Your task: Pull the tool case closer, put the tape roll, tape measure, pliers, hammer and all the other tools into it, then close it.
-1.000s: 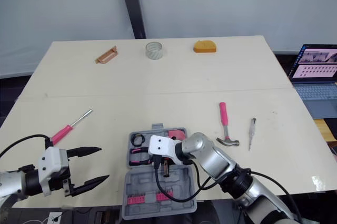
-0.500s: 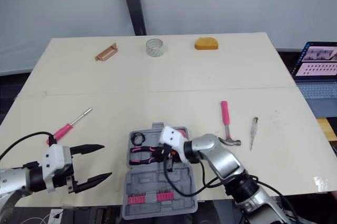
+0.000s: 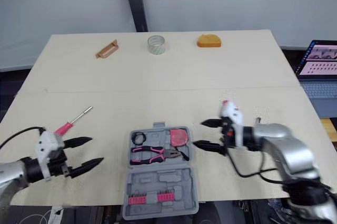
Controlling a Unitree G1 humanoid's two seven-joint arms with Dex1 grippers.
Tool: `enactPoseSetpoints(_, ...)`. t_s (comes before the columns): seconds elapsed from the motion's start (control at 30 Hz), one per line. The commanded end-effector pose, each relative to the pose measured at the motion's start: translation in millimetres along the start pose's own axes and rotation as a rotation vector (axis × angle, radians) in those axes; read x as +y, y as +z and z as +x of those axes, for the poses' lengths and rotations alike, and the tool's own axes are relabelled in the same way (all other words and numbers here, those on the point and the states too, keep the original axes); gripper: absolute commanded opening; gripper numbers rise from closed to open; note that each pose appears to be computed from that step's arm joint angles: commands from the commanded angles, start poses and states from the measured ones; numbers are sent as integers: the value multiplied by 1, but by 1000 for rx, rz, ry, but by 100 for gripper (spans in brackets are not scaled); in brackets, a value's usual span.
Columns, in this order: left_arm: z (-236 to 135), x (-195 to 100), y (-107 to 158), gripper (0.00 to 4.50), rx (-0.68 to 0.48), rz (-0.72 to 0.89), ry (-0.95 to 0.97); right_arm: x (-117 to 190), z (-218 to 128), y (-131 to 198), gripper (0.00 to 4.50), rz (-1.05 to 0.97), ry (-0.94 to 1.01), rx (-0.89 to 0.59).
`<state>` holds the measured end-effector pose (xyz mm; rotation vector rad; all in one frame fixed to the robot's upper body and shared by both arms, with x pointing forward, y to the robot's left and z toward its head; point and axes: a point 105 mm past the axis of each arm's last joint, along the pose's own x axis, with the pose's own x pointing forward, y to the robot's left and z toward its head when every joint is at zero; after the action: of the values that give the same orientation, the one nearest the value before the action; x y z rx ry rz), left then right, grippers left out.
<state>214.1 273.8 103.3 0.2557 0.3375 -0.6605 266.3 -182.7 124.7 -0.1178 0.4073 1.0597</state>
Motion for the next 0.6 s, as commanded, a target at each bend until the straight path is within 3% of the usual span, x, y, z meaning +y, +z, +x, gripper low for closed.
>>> enactPoseSetpoints(0.03,-26,17,-9,450,6,-35,137,-13,-38,-7,445,12,-112,-9)
enactPoseSetpoints(0.3,-71,44,-38,450,50,-115,350,-38,-116,-66,445,97,-424,96)
enactPoseSetpoints(0.6,-69,53,-41,450,49,-119,353,-34,-131,-95,445,129,-475,135)
